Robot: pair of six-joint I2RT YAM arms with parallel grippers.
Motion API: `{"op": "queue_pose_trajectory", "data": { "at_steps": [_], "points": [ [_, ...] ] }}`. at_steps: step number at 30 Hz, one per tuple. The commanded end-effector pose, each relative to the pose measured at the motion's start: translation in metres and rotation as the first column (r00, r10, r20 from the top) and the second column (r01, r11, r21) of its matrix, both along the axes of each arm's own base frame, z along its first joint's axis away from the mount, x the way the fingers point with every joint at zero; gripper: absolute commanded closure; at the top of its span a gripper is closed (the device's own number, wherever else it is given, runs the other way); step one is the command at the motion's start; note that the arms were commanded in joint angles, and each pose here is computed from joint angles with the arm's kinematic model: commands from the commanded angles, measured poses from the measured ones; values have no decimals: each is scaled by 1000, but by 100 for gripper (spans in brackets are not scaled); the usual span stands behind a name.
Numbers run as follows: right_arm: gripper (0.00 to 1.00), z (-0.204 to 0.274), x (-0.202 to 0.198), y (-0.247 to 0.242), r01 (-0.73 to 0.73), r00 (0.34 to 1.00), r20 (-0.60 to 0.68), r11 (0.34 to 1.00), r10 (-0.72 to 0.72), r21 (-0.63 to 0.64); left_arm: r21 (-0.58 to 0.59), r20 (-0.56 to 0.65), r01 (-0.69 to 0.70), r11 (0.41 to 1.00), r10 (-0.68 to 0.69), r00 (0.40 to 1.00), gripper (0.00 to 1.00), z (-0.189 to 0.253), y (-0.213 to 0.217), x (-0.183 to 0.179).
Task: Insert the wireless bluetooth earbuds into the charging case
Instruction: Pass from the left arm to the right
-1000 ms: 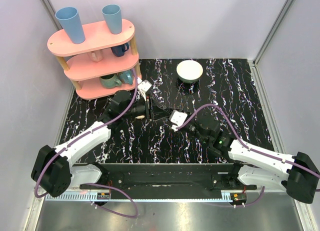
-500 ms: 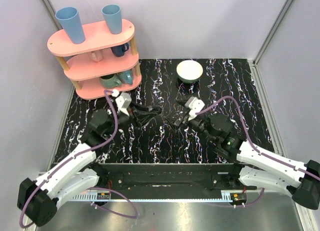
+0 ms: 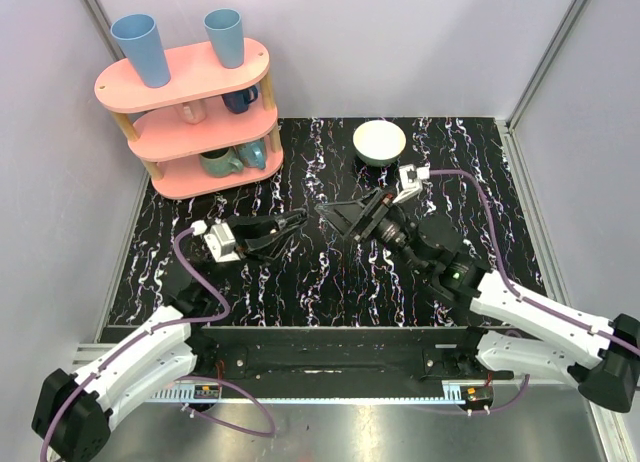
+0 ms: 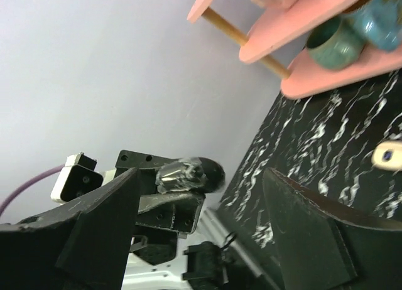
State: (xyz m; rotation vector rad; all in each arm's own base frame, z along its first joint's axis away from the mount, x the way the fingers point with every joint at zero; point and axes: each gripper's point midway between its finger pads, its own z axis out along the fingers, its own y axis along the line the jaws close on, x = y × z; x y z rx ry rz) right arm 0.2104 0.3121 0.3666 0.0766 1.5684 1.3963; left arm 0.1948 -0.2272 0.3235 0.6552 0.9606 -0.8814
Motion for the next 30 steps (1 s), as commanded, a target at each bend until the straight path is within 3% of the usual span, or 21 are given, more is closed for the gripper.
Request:
{"op": "queue_pose_trajectory", "data": {
  "at_steps": [1,12,30],
  "points": [
    [15,10,-12,18,-101,978,-159,969,139,226,-100,137,11,995,3,991,100,37,6,-11],
    [19,4,-11,46,-185,953,-181,940,243,288,-104,134,59,993,-45,990,100,34,1,-18],
    [57,4,-24,57,-272,921,-200,918,335,289,-71,92,17,997,-11,996,100,26,-1,-6]
  ]
}}
